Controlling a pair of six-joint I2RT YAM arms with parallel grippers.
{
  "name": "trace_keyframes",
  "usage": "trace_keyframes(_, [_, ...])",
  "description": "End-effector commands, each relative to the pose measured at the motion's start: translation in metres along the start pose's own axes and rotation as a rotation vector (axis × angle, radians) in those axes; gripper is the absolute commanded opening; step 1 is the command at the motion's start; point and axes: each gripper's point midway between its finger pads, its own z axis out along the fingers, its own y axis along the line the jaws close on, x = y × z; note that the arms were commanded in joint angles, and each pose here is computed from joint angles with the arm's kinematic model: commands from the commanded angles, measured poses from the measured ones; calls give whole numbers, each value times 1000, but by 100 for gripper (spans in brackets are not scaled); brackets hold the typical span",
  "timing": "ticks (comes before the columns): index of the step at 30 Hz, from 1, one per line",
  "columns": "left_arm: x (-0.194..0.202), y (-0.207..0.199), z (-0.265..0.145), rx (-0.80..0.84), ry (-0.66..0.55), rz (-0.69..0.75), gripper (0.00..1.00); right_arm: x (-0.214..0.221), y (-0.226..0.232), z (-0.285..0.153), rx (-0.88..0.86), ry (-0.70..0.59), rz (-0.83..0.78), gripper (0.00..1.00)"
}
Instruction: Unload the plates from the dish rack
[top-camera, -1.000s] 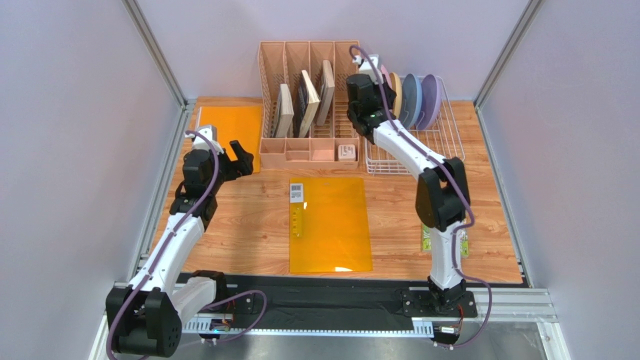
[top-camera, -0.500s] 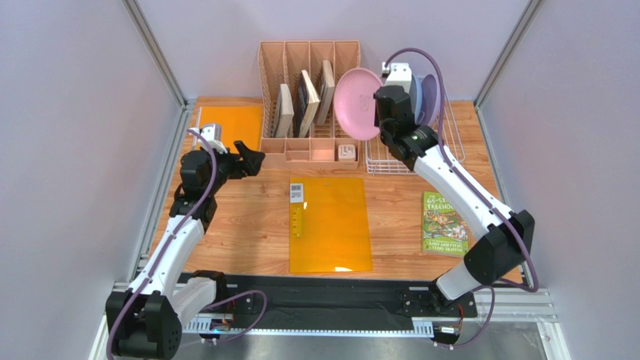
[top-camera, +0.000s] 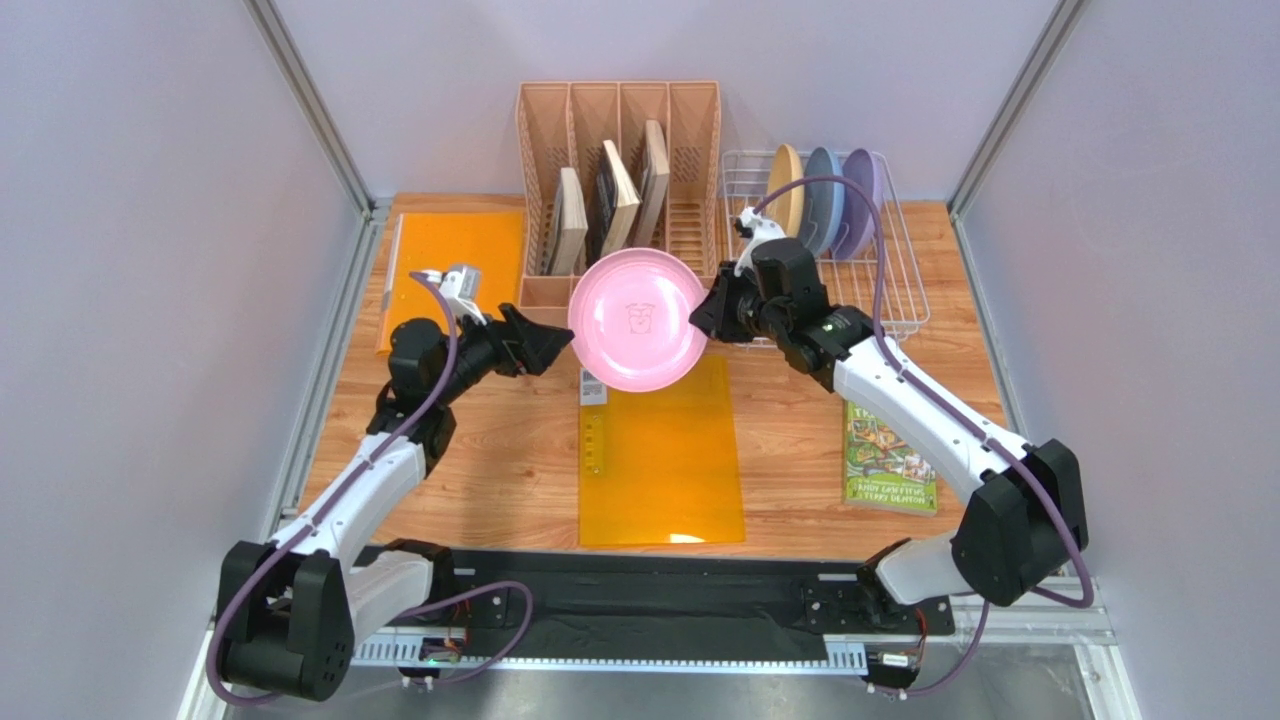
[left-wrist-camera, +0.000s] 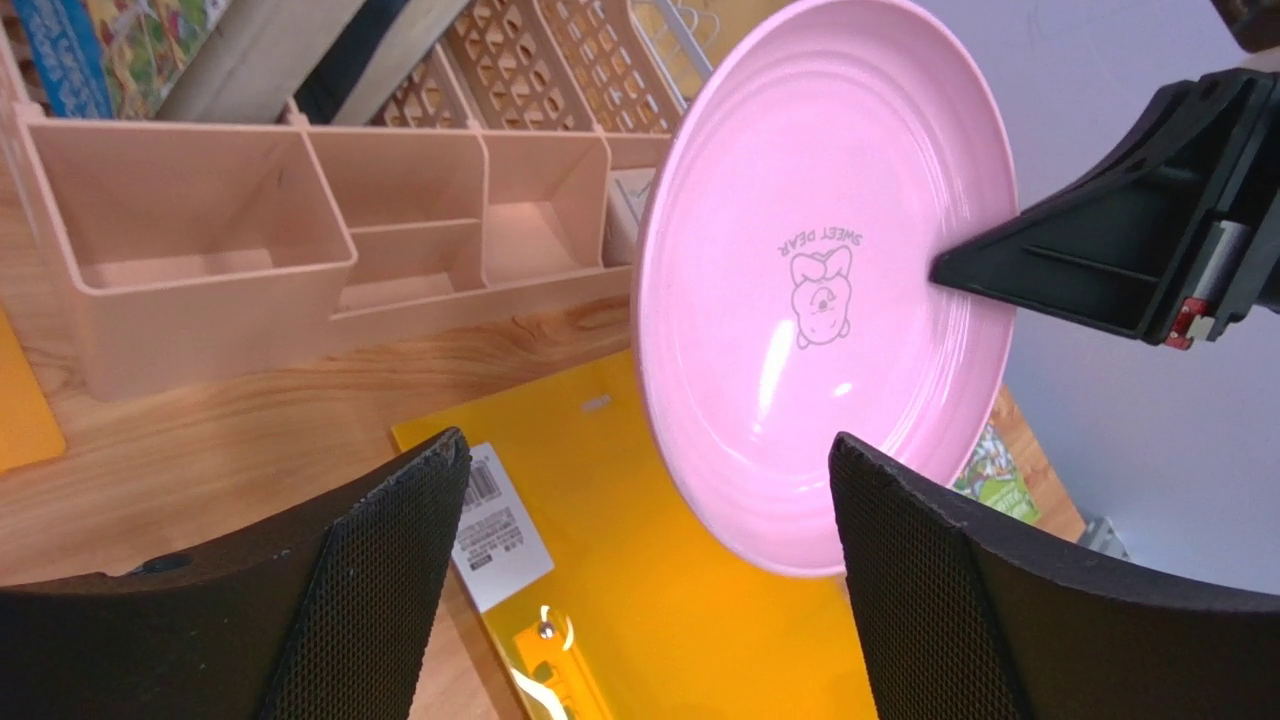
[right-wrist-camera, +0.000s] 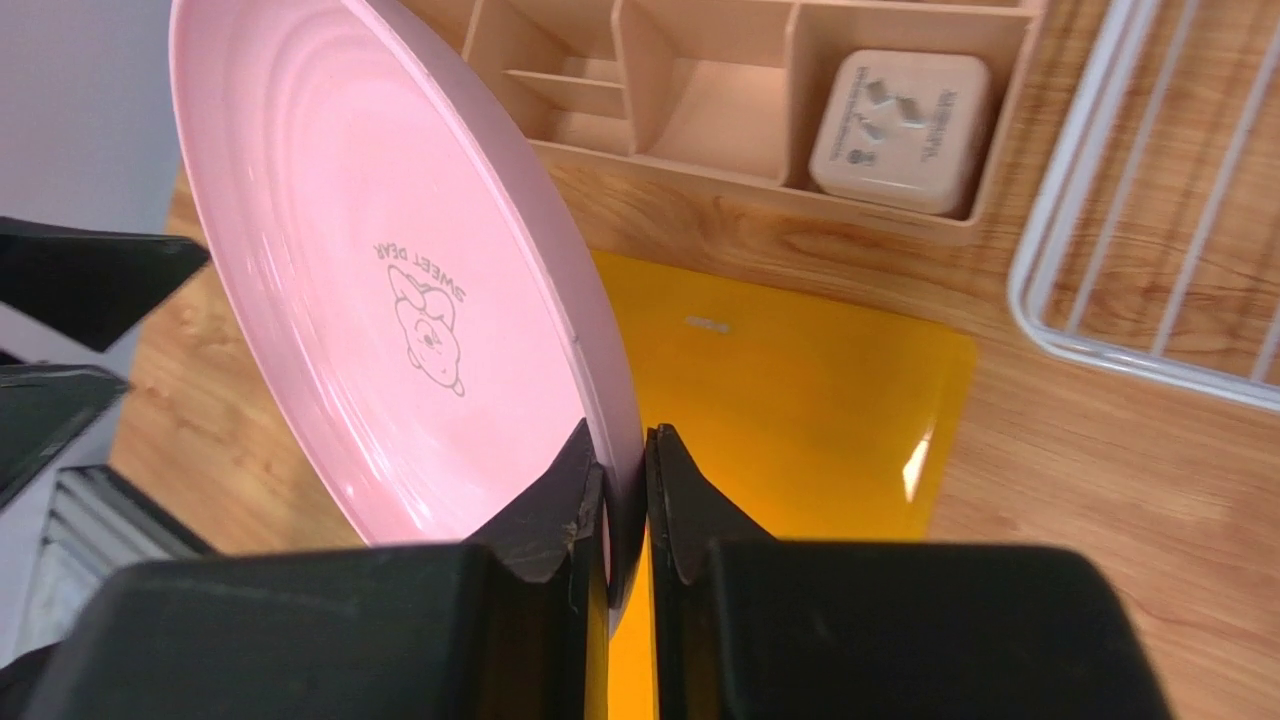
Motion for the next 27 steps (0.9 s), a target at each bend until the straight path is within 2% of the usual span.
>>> trace_keyframes(1, [0,-18,4,81,-21,-2,93,-21,54,-9,-238,-61,55,0])
trace_keyframes(5, [8,-17,7,75,-16,-3,85,-12,67,-8,-318,-28,68,0])
trace_keyframes(8, [10,-13,9,62,-23,-6,55,-3,73,-6,-357,7,74,0])
trace_keyframes(9, [12,-12,10,62,-18,-8,33,0,74,-6,-362,21,77,0])
trace_keyframes(11, [13,-11,11,61,-15,-10,4,5,73,-3,-362,40,76,1])
trace_keyframes(12, [14,-10,11,53,-18,-14,0,6,71,-2,-351,43,71,7])
trace_keyframes(14, [13,-3,6,8,-35,-11,0,5,61,1,-291,36,68,23])
trace_keyframes(15, [12,0,3,-18,-42,-4,0,2,57,1,-267,25,40,47])
trace_keyframes(18, [11,25,-19,-216,-48,7,0,-7,30,-1,-105,-9,8,69])
trace_keyframes(19, [8,40,-28,-322,-68,6,0,-10,22,-3,-61,-19,-27,71])
trace_keyframes(20, [22,53,-41,-409,-12,-20,0,-12,6,-5,23,-32,-41,74])
trace_keyframes(22, [18,64,-67,-537,-64,-51,0,-22,-8,-12,93,-70,-82,74])
trace_keyframes(25, [41,83,-105,-703,-63,-136,0,-36,-31,-22,194,-119,-89,77])
trace_keyframes(27, [49,90,-123,-764,-107,-187,0,-46,-50,-29,266,-155,-73,78])
